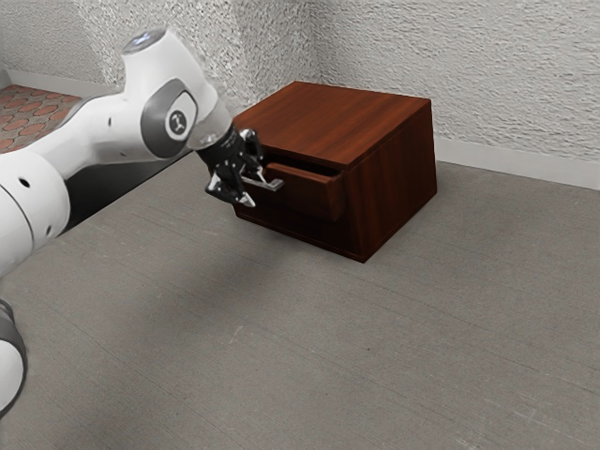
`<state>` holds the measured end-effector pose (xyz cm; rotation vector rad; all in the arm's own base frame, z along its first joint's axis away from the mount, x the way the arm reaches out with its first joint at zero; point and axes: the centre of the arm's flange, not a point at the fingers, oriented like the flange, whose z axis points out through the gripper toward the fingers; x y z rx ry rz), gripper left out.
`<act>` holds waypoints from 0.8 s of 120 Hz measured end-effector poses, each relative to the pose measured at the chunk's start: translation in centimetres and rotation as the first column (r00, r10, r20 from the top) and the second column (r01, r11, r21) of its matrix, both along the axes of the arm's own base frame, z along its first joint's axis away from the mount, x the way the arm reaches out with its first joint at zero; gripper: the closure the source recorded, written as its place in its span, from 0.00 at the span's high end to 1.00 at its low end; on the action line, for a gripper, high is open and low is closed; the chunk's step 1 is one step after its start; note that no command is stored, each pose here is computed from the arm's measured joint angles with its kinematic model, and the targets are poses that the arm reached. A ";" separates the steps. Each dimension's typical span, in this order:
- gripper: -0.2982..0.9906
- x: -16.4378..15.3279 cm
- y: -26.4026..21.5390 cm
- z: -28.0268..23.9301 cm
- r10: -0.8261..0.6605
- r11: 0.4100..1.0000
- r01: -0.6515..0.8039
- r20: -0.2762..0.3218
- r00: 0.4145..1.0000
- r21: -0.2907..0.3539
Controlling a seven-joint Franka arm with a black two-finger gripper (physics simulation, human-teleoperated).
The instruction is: Pull the drawer handle with one arm to open the drawer
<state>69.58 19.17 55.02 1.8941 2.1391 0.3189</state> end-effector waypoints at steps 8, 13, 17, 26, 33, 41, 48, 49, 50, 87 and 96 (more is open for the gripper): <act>0.41 -0.3 0.0 0.0 0.001 1.000 -0.001 -0.002 1.000 -0.002; 0.40 -0.6 -0.1 0.1 0.001 1.000 -0.001 -0.002 1.000 -0.002; 0.40 -0.9 -0.1 0.1 0.002 1.000 -0.002 -0.005 1.000 -0.003; 0.39 -1.4 -0.1 0.1 0.004 1.000 -0.004 -0.007 1.000 -0.003; 0.39 -1.8 -0.1 0.2 0.005 1.000 -0.005 -0.008 1.000 -0.003; 0.39 -2.2 0.0 0.4 0.008 1.000 -0.008 -0.009 1.000 -0.002; 0.39 -2.5 0.0 0.6 0.009 1.000 -0.009 -0.005 1.000 0.000; 0.39 -2.5 0.0 0.6 0.009 1.000 -0.009 -0.006 1.000 0.000; 0.39 -2.6 0.0 0.7 0.009 1.000 -0.009 -0.006 1.000 0.001; 0.38 -4.5 0.1 1.0 0.021 1.000 -0.021 -0.007 1.000 0.000; 0.38 -4.9 0.1 0.8 0.022 1.000 -0.022 -0.012 1.000 -0.002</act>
